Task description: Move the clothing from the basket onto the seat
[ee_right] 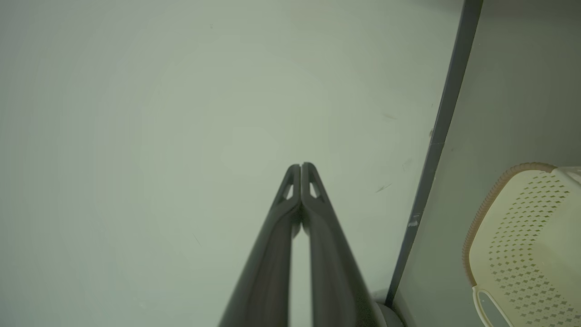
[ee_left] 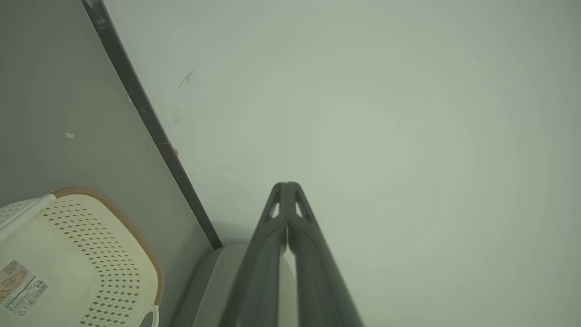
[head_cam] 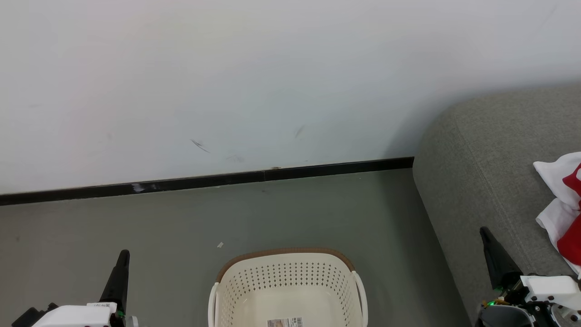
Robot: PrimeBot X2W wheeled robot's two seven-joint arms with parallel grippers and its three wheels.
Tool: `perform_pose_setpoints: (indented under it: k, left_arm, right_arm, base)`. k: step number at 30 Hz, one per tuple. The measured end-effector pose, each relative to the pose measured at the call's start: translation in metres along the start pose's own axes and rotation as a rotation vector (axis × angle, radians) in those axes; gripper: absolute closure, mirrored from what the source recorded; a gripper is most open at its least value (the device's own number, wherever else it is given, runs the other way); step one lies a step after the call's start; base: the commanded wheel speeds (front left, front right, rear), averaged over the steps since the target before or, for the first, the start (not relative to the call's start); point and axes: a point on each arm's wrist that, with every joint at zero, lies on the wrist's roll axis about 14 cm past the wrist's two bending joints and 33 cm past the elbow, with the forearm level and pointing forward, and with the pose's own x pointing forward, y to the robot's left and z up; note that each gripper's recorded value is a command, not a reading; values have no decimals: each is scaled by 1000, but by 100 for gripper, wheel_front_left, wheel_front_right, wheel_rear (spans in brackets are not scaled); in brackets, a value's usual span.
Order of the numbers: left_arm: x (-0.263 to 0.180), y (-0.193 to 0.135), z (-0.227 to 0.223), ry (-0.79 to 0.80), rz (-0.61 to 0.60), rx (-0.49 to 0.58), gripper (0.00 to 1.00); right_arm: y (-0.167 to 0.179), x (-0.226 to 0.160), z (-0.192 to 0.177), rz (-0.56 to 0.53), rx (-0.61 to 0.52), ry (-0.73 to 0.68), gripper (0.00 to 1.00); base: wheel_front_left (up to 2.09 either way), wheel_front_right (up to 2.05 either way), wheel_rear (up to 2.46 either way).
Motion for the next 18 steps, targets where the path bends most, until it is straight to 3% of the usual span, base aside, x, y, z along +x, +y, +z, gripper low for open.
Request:
perform_pose_setpoints:
  k: [18]
  left_arm:
    - [0, 0, 0, 0, 0, 0, 100]
  right_arm:
    - [0, 0, 0, 0, 1, 1, 100]
  base:
    - [0, 0, 0]
